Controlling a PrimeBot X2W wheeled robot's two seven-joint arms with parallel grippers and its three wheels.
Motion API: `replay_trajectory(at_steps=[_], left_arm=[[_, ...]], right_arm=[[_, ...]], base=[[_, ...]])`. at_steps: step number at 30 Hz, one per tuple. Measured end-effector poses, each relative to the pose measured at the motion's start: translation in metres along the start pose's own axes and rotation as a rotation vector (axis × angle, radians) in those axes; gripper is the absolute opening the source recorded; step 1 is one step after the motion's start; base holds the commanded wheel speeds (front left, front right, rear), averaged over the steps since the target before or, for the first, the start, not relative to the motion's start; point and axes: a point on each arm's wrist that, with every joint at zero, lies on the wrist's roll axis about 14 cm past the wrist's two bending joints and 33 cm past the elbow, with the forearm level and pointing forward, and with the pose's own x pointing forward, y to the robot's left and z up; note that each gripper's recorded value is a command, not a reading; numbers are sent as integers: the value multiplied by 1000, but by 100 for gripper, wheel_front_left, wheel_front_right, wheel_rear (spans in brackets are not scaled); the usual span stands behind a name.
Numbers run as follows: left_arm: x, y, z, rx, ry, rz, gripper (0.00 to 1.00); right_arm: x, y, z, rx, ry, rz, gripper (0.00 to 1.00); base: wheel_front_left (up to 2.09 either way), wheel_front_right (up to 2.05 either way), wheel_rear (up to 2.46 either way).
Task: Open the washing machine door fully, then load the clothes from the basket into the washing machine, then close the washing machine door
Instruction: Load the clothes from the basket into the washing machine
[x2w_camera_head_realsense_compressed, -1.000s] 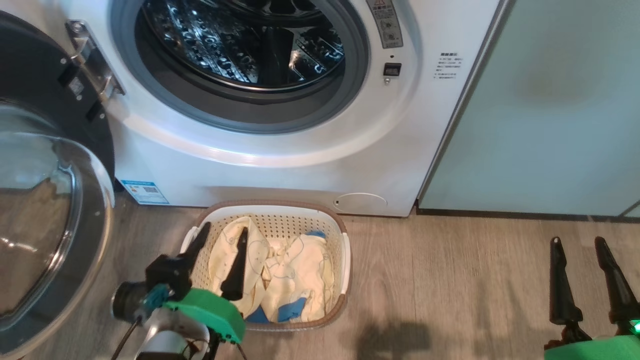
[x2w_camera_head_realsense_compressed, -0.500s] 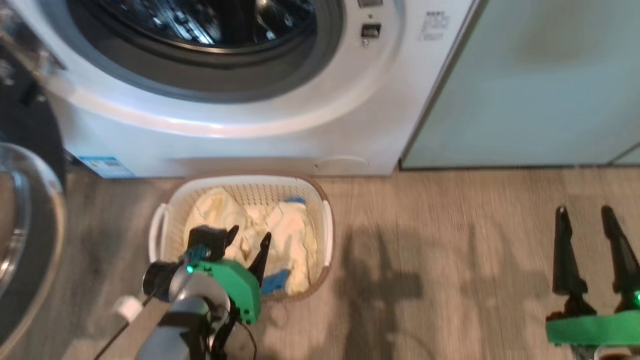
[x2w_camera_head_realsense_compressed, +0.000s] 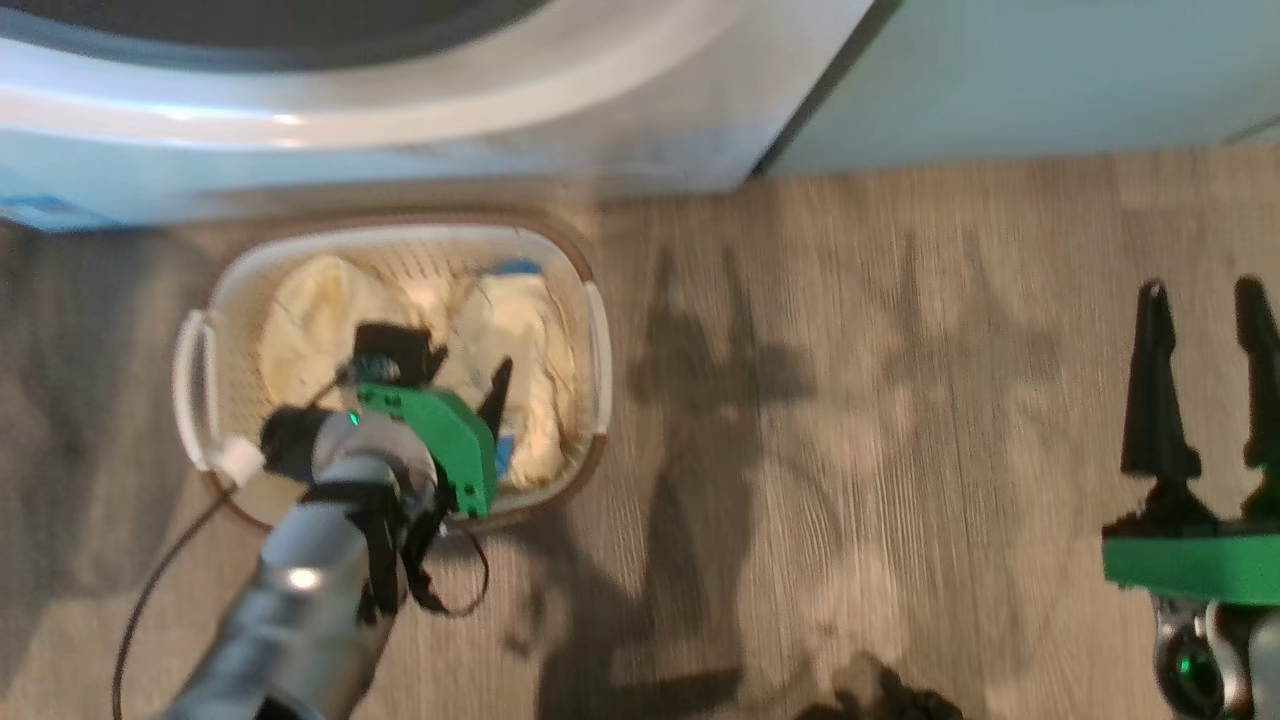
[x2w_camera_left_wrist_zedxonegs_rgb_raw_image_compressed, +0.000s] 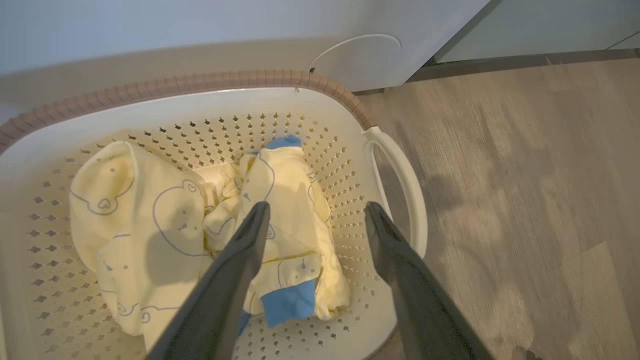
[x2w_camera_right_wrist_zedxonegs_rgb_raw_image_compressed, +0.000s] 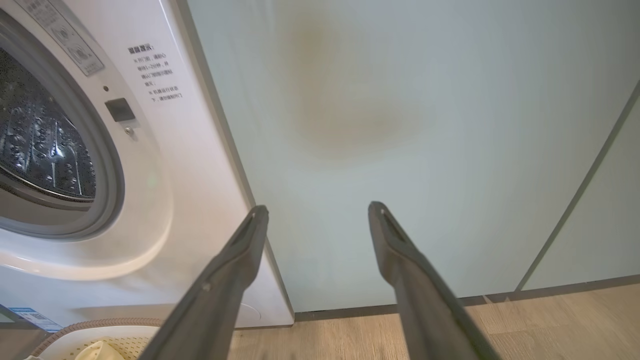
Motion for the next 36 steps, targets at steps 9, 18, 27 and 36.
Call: replay_trajectory(at_steps=[9,18,27,36], left_arm=[[50,14,-44,-40,134,-12,100],[78,24,-79,-76,210,-14,100],[98,41,-105,-118,270,10,100],[112,46,-128,-139,320,11,100]], right_arm=[[30,4,-34,-1,56,19,100],[48,18,-69,22,109,65,100],[55,21,-95,33,157,78,100],[53,16,-109,30,192,64,100]], base=[[0,0,0],[0,0,0],[0,0,0],[0,0,0]])
